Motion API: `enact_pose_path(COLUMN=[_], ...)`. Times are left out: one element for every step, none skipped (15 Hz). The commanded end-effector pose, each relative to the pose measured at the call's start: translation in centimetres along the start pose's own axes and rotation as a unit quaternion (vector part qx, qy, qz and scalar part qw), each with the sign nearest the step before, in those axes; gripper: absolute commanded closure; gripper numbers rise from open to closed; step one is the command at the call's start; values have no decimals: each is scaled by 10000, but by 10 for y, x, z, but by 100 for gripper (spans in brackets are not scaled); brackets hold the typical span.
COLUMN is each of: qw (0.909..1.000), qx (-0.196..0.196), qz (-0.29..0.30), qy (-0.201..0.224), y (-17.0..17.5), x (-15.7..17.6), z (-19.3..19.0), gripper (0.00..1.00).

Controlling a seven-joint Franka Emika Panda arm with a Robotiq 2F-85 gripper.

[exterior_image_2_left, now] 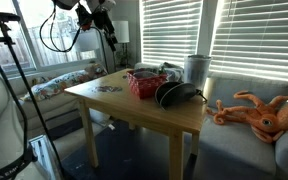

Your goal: Put the purple packet in the basket

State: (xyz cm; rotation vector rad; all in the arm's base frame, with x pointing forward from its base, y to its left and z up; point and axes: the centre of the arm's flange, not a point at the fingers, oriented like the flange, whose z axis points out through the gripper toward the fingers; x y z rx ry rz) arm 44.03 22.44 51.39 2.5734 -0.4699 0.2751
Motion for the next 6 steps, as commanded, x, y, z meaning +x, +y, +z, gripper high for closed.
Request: enact_pose_path(qw=[9997, 9991, 9988, 9986, 9985, 9985], qx=[193, 321, 381, 399, 399, 400], qz=[-140, -238, -281, -308, -323, -329], qy=[-62, -112, -141, -156, -164, -166], y=[-1, -2, -2, -2, -2, -2], x=[2, 5, 7, 8, 8, 8], z=[0, 2, 5, 7, 8, 8], gripper=[0, 0, 0, 0, 0, 0])
